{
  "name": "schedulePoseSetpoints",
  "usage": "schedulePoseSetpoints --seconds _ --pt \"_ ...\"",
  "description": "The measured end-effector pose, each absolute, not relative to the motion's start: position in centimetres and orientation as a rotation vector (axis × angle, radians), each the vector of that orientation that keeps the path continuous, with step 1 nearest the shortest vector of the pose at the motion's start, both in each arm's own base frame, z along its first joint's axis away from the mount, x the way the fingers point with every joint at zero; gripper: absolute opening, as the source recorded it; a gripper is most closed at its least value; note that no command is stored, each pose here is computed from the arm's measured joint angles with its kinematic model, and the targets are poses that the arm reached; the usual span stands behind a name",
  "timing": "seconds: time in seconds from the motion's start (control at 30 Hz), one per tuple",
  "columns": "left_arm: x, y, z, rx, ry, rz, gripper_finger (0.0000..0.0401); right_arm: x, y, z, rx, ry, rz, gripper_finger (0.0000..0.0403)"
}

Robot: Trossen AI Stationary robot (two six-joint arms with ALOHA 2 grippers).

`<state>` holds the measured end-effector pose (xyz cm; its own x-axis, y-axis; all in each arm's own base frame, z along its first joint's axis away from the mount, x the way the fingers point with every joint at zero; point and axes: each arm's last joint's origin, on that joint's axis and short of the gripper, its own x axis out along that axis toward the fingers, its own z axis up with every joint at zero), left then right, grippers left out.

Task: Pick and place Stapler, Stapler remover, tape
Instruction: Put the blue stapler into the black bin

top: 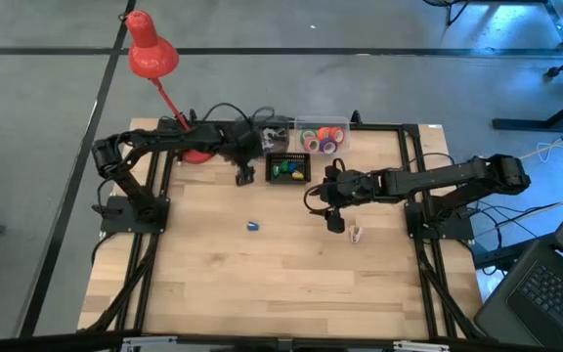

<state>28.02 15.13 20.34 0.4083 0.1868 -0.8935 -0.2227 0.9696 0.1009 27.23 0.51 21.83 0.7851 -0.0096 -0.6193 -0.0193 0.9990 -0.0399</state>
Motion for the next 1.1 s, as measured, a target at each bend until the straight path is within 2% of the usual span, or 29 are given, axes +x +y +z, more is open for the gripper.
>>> schedulePoseSetpoints --seconds 0.33,0.63,1.1 --pt "29.0 10.0 19.8 -0.351 1.139 -0.031 0.0253 27.2 0.5 21.8 -0.020 0.668 -0.003 0.0265" --pt "29.9 6.0 19.5 -0.336 1.175 -0.115 0.0253 27.2 0.5 21.8 -0.020 0.668 -0.003 0.0265" --pt "31.0 2.1 19.6 -0.217 1.153 -0.138 0.0253 27.2 0.5 21.8 -0.016 0.665 -0.004 0.0265"
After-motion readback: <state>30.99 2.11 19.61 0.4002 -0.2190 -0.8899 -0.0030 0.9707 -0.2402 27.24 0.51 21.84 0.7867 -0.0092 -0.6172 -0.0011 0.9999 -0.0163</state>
